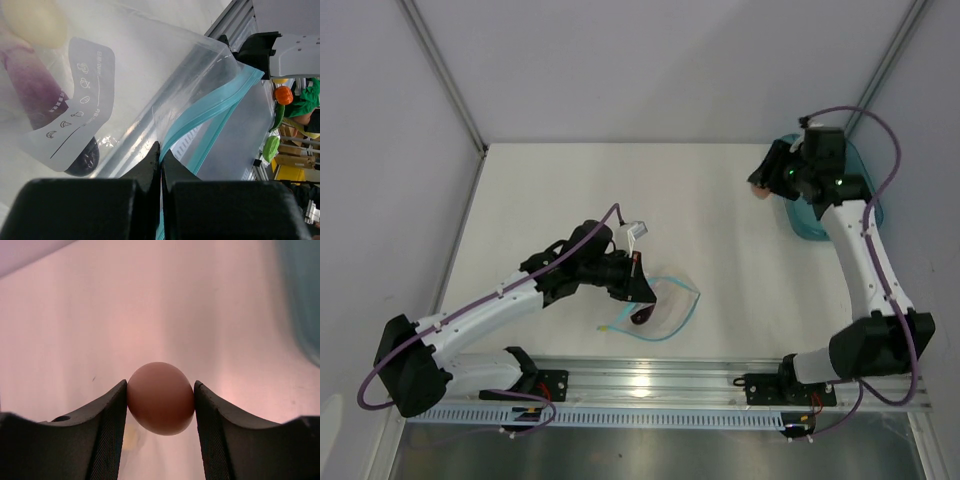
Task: Place the food in the zip-top bag and seal the zipper
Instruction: Place the fake vegetable in the zipper food storage bag.
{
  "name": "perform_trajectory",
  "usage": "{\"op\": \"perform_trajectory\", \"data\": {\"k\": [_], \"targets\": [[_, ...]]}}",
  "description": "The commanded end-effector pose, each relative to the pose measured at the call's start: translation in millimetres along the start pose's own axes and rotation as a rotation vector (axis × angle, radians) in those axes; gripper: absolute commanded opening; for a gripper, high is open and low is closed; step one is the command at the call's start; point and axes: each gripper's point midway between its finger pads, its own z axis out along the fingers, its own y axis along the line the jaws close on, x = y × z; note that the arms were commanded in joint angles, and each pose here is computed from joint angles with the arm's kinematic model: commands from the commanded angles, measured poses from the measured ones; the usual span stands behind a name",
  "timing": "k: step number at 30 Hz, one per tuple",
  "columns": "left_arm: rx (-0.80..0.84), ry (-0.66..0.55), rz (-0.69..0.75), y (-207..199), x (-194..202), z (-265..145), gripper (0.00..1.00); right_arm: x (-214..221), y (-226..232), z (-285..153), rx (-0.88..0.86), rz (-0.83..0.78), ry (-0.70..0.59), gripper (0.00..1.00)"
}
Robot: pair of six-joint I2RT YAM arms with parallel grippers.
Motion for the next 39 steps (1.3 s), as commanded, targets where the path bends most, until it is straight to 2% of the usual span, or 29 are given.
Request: {"op": "perform_trajectory", "data": {"k": [1, 3, 5, 6, 9, 13, 19, 24, 30, 39], "targets": [[0.017, -0.057, -0.009, -17.0, -18.3, -13.6, 0.01, 45.8, 44.9, -26.8, -0.13, -0.13, 0.039, 0.0], [0.016, -0.059, -0.016, -19.4, -20.2, -15.3, 0.01, 68.1, 81.4, -55.0, -0.253, -0.197, 0.03, 0.0], [0.014, -0.06, -0.022, -20.1, -21.0, -15.9, 0.01, 95.1, 95.0, -67.3, -0.307, -0.25, 0.053, 0.0], [0.017, -0.062, -0.026, -21.7, -22.0, -16.6, 0.01, 110.5, 118.6, -91.0, -0.388, -0.311, 0.041, 0.0], [0.009, -0.055, -0.046, -20.9, -21.4, -16.1, 0.01, 136.9, 142.3, -131.2, -0.487, -0.417, 0.008, 0.0], [0.017, -0.057, -0.068, -25.0, -24.7, -15.9, 0.01, 164.8, 161.8, -171.6, -0.658, -0.45, 0.012, 0.0], [0.042, -0.055, -0.108, -31.6, -26.1, -15.8, 0.0, 213.2, 161.6, -201.7, -0.822, -0.577, 0.039, 0.0], [0.063, -0.042, -0.126, -35.9, -26.0, -14.6, 0.01, 241.6, 164.6, -206.6, -0.915, -0.636, 0.069, 0.0], [0.063, -0.004, -0.129, -36.4, -23.9, -11.4, 0.0, 264.8, 174.3, -191.0, -0.935, -0.667, 0.121, 0.0], [0.078, -0.005, -0.133, -39.6, -21.2, -15.4, 0.01, 273.7, 177.6, -160.4, -0.823, -0.718, 0.12, 0.0]]}}
